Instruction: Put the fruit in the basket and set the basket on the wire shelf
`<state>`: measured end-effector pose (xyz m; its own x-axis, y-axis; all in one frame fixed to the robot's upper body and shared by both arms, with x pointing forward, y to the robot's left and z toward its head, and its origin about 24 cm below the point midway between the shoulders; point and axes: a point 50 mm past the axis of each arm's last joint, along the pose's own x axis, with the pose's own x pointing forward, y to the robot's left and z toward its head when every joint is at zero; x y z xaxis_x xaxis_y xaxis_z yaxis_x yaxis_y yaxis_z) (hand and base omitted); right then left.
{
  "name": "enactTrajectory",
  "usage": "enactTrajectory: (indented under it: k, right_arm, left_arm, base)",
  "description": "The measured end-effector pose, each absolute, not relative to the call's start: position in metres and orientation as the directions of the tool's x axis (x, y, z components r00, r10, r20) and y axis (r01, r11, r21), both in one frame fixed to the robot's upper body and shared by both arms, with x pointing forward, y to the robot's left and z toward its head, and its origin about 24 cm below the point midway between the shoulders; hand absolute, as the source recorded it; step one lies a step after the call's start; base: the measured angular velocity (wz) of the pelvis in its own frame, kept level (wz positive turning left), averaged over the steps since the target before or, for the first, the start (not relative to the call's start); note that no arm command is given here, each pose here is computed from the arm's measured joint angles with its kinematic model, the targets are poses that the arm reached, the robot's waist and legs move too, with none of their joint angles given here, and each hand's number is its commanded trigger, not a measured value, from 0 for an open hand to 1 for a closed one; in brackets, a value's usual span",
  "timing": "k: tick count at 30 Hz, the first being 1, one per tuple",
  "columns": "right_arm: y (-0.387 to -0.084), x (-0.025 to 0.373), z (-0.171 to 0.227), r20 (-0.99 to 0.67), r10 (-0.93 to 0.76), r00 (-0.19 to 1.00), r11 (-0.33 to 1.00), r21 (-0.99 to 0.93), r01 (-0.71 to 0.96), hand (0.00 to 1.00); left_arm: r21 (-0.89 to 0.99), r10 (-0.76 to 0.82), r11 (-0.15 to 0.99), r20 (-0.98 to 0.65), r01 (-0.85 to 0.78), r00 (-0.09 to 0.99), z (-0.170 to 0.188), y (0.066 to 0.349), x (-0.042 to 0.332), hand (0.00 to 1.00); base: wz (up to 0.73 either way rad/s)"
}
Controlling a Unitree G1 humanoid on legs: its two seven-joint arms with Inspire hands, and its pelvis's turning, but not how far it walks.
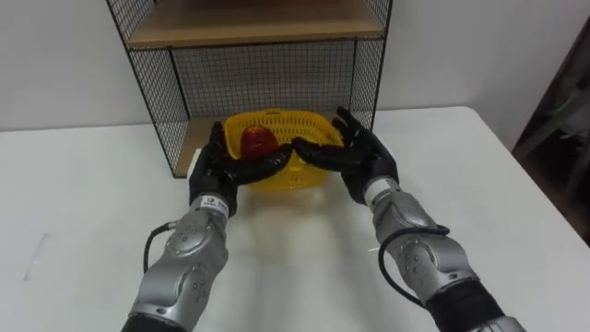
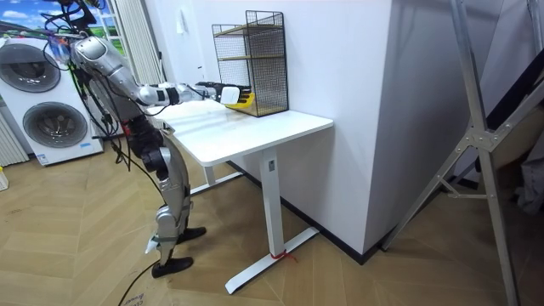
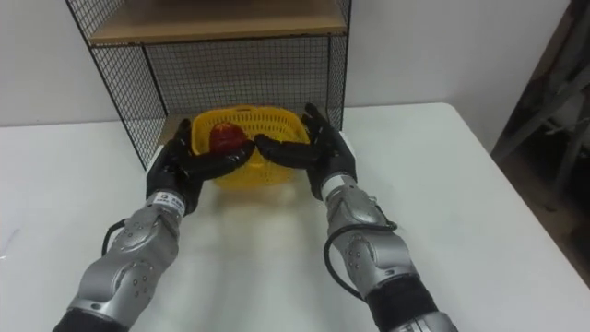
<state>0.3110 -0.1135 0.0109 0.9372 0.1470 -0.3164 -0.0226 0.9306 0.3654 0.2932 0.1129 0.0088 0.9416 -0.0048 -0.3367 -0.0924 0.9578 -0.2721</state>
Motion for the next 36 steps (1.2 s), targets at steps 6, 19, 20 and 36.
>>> enactTrajectory:
  k: [6, 19, 20, 36]
  right_arm:
    - [-0.116, 0.319, 0.009, -0.367, 0.115, 0.923, 0.929, 0.369, 0.031, 0.00]
    - [-0.121, 0.317, -0.007, -0.481, 0.120, 0.868, 0.917, 0.388, 0.089, 0.00]
    - [-0.121, 0.317, -0.007, -0.484, 0.120, 0.867, 0.917, 0.388, 0.089, 0.00]
    - [-0.135, 0.320, -0.013, -0.509, 0.098, 0.855, 0.899, 0.413, 0.144, 0.00]
  left_arm:
    - [-0.258, 0.002, 0.960, -0.385, -0.110, 0.923, 0.005, 0.111, 0.297, 0.00]
    - [-0.228, 0.025, 0.961, -0.489, -0.155, 0.872, -0.010, 0.110, 0.292, 0.00]
    - [-0.230, 0.024, 0.961, -0.492, -0.156, 0.871, -0.010, 0.109, 0.292, 0.00]
    - [-0.209, -0.028, 0.974, -0.510, -0.092, 0.860, -0.011, 0.105, 0.301, 0.00]
  base:
    - [-0.01]
    - [-0.01]
    - [0.00]
    - [0.15]
